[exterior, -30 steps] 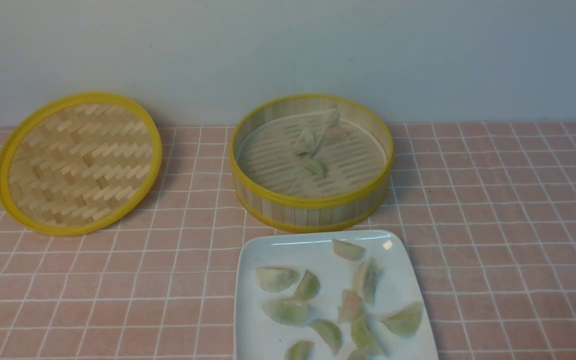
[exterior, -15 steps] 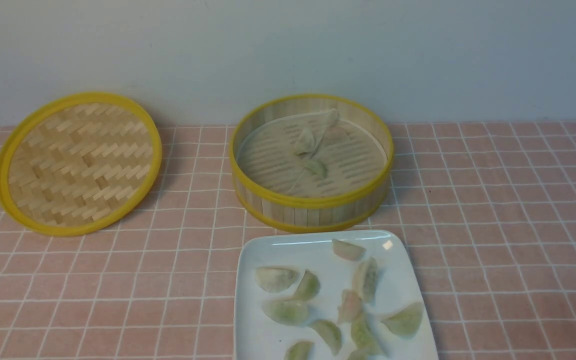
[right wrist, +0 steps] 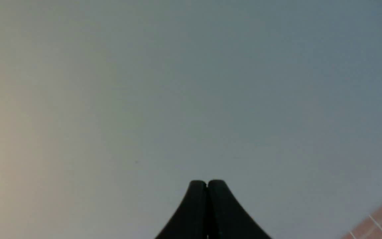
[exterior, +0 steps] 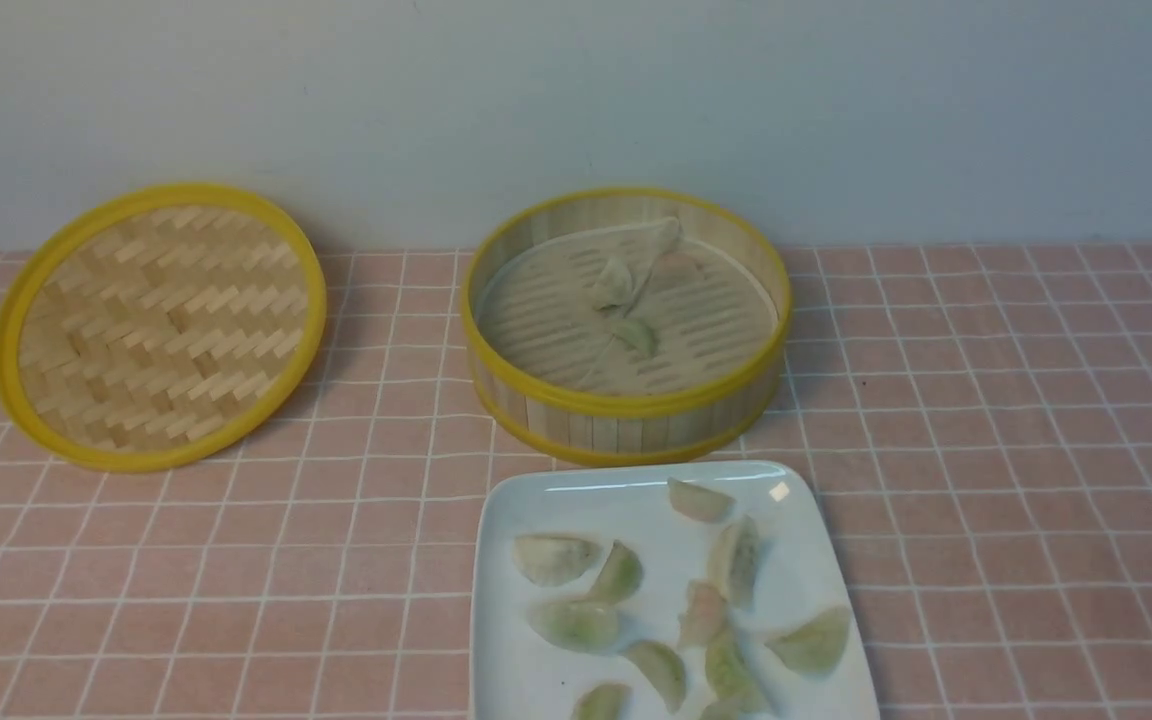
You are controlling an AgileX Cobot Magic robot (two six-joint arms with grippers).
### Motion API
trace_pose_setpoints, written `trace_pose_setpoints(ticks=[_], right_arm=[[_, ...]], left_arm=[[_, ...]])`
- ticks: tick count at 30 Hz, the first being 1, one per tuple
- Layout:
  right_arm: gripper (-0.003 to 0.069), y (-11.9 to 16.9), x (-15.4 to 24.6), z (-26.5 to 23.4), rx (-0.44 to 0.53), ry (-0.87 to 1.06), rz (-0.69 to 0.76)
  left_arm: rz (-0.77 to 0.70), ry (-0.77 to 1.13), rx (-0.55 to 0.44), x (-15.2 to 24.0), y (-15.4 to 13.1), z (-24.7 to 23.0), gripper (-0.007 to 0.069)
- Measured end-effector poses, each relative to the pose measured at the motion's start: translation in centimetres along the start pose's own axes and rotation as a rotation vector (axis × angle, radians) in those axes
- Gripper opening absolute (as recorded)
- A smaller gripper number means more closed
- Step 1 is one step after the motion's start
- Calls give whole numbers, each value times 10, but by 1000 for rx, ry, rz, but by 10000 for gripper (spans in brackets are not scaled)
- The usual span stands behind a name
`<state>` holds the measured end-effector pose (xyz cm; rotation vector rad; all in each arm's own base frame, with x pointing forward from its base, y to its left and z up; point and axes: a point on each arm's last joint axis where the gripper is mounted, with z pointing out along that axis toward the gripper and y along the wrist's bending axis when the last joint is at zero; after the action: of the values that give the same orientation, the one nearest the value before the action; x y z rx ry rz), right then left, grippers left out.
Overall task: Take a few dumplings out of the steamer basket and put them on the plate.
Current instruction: Use the right arm to grab a dumpling from inside the steamer
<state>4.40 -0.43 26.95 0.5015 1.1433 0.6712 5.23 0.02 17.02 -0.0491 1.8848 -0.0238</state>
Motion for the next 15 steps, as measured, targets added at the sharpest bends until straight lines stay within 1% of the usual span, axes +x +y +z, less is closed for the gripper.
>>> trace_pose_setpoints(ticks=[1,2,4,6,8,9,10,11,12,15], right_arm=[[-15,21,-14,7,-16,58,-87],[-15,40,-28,19,-7,128,-155],[-15,55,-36,38,50,281,-251],[-15,70,-43,71,127,487,-358],[-15,74,-41,101,186,679,-429],[-15,75,-36,120,207,819,-485],[-15,76,-34,134,213,878,-501],[-15,76,-33,136,211,911,-519],[-15,76,-27,164,207,1024,-552],[-13,73,-11,212,183,1186,-565]], left_arm=[[0,0,0,0,0,0,-6],[0,0,0,0,0,0,-6],[0,0,0,0,0,0,-6],[0,0,0,0,0,0,-6],[0,0,0,0,0,0,-6],[0,0,0,0,0,0,-6],[0,0,0,0,0,0,-6],[0,0,0,0,0,0,-6],[0,0,0,0,0,0,-6],[0,0,0,0,0,0,-6]])
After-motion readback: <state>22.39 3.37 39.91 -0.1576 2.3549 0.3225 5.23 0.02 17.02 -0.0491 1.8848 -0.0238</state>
